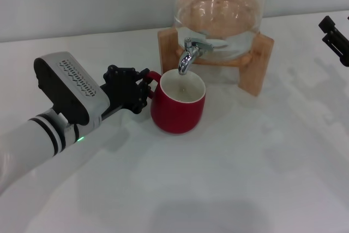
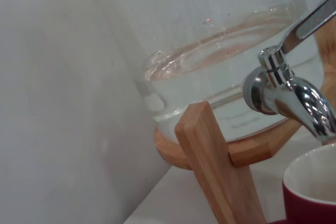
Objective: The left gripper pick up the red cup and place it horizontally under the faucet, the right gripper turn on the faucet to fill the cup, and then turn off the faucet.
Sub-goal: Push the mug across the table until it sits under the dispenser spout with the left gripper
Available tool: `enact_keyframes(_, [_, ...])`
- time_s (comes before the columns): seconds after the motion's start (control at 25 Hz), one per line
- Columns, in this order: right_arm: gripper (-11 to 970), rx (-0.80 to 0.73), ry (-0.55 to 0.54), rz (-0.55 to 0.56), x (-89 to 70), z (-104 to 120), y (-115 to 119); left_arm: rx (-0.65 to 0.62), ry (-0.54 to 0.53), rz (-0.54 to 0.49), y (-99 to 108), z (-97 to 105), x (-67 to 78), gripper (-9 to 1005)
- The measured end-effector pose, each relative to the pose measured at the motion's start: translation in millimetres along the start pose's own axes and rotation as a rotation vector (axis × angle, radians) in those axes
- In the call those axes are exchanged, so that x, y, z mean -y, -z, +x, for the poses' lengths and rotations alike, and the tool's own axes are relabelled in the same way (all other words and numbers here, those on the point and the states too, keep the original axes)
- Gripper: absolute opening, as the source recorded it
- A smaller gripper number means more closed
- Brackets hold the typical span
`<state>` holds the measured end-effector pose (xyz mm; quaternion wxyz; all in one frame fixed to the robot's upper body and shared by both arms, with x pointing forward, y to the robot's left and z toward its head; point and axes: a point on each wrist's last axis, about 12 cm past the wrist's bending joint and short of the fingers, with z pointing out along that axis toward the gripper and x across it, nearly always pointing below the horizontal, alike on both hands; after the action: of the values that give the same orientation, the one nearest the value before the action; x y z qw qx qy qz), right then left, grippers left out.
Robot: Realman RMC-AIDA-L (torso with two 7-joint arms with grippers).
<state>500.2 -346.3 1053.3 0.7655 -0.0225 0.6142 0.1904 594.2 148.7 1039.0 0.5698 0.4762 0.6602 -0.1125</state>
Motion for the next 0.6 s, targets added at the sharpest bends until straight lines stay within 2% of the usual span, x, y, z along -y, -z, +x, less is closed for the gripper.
enact_keyframes(0.6, [868, 0.0, 0.0, -0.003, -0.5, 0.1, 1.6, -0.007, 0.002, 0.004, -0.9, 0.0, 3.0, 95])
